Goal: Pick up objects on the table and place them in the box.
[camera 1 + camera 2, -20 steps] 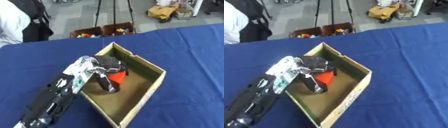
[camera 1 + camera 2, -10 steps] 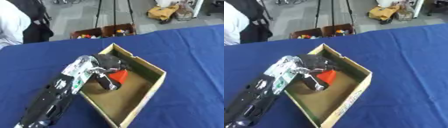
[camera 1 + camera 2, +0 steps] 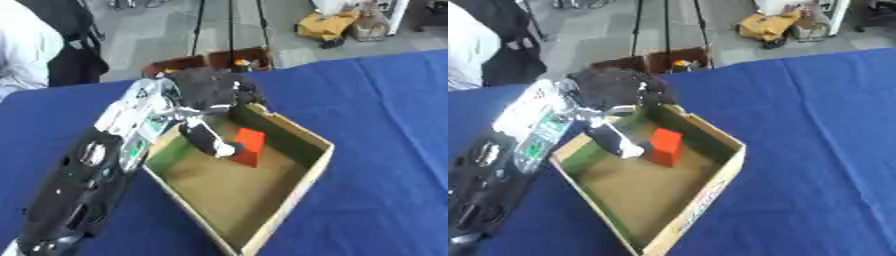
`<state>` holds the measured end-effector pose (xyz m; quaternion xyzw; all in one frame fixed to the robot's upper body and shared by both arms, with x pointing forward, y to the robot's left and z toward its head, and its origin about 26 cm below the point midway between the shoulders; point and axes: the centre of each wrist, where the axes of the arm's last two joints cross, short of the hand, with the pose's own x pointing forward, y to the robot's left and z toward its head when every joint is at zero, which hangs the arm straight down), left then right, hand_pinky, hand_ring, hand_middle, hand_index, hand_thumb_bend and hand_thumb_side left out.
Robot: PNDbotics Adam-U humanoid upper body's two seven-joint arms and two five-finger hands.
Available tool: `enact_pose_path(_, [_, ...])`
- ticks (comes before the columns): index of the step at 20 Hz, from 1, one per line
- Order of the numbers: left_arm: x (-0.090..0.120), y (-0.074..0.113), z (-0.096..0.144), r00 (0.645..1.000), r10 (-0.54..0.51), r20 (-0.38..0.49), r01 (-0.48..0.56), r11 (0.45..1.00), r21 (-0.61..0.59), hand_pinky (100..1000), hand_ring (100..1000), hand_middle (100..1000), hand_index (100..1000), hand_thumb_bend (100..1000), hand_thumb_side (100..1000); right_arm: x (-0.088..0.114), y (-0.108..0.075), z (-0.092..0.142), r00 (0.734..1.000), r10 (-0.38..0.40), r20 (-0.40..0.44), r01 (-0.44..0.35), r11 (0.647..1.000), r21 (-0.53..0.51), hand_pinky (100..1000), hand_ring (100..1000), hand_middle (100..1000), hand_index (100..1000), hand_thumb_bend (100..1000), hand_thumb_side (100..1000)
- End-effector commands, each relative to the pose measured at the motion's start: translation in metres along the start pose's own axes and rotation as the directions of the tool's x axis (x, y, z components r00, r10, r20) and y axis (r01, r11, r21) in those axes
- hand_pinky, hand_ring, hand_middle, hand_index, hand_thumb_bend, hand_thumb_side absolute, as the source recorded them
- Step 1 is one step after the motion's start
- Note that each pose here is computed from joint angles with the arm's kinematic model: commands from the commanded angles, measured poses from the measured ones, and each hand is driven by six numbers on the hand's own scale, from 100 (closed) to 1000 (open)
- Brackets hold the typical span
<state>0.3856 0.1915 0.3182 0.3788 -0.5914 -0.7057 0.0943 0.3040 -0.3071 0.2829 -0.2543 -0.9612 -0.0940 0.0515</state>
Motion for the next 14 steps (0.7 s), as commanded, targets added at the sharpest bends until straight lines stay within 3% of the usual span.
enact_pose_path(1, [-0.009, 0.023, 0.03, 0.998, 0.05, 0.024, -0.052, 0.996, 0.076, 819, 921, 881, 983, 319, 620, 0.004, -0.004, -0.008, 1.0, 0.007, 0.031, -0.007, 1.0, -0.01, 756, 742, 790, 772, 100, 576])
enact_pose_path(4, [-0.009, 0.036, 0.058, 0.991, 0.132, 0.027, -0.135, 0.976, 0.17, 805, 900, 866, 982, 321, 625, 0.004, -0.005, -0.008, 0.999, 0.015, 0.034, -0.015, 1.0, -0.016, 756, 743, 790, 772, 100, 577])
enact_pose_path(7, [-0.01, 0.045, 0.083, 0.972, 0.236, -0.006, -0.219, 0.912, 0.348, 776, 872, 843, 974, 350, 637, 0.004, -0.006, -0.009, 0.999, 0.021, 0.04, -0.02, 1.0, -0.022, 756, 743, 789, 772, 100, 581])
enact_pose_path(10, [-0.006, 0.049, 0.103, 0.948, 0.317, 0.016, -0.274, 0.794, 0.543, 746, 848, 820, 970, 357, 690, 0.003, -0.007, -0.01, 0.999, 0.028, 0.043, -0.026, 0.999, -0.028, 755, 743, 788, 772, 100, 582])
enact_pose_path(14, [-0.004, 0.045, 0.124, 0.917, 0.397, 0.049, -0.311, 0.631, 0.711, 713, 824, 797, 960, 360, 654, 0.003, -0.008, -0.01, 0.998, 0.033, 0.046, -0.031, 0.999, -0.036, 755, 743, 788, 772, 100, 584])
